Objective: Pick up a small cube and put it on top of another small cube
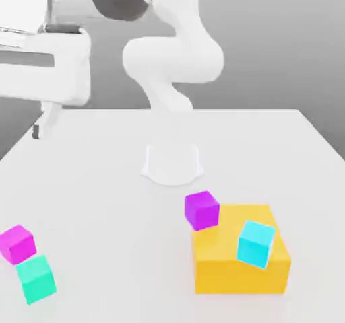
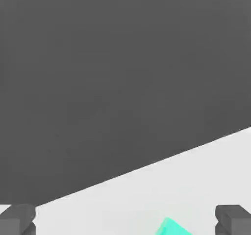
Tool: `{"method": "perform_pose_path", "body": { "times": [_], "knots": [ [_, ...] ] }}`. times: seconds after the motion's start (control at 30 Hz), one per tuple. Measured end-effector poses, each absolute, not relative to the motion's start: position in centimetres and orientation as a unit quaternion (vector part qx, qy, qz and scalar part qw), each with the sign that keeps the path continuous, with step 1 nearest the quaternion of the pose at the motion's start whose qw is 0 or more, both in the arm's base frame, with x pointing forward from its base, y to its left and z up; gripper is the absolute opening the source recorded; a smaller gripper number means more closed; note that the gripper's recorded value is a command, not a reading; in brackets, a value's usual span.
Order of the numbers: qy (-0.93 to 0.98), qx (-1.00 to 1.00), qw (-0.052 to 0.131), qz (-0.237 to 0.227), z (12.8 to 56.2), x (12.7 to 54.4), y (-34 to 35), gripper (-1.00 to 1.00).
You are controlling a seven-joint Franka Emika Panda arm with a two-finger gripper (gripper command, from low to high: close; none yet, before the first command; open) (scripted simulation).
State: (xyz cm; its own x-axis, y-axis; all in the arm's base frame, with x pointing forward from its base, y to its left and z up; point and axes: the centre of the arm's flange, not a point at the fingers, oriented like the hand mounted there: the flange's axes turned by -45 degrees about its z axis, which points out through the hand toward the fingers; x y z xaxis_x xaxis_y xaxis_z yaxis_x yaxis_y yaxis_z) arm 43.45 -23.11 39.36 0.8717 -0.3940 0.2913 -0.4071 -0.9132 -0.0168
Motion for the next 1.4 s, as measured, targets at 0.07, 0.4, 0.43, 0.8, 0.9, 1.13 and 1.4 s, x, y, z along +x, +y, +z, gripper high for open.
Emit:
{"method": "perform_pose_path", "body": {
  "times": [0.07, 0.4, 0.43, 0.8, 0.9, 1.13, 1.4],
  "knots": [
    [-0.233, 0.965, 0.021, 0.117, 35.4, 42.1, -25.7, 0.00],
    [-0.325, 0.946, 0.001, 0.002, 17.8, 33.2, -32.8, 0.00],
    [-0.326, 0.945, 0.001, 0.001, 16.6, 33.1, -32.8, 0.00],
    [-0.327, 0.945, 0.000, 0.000, 14.3, 33.0, -32.8, -1.00],
    [-0.327, 0.945, 0.000, 0.000, 17.7, 33.0, -32.8, -1.00],
    [-0.176, 0.984, -0.009, 0.003, 22.8, 39.9, -23.8, -1.00],
    [0.076, 0.997, -0.013, 0.002, 27.5, 45.7, -6.4, -1.00]
  ]
}}
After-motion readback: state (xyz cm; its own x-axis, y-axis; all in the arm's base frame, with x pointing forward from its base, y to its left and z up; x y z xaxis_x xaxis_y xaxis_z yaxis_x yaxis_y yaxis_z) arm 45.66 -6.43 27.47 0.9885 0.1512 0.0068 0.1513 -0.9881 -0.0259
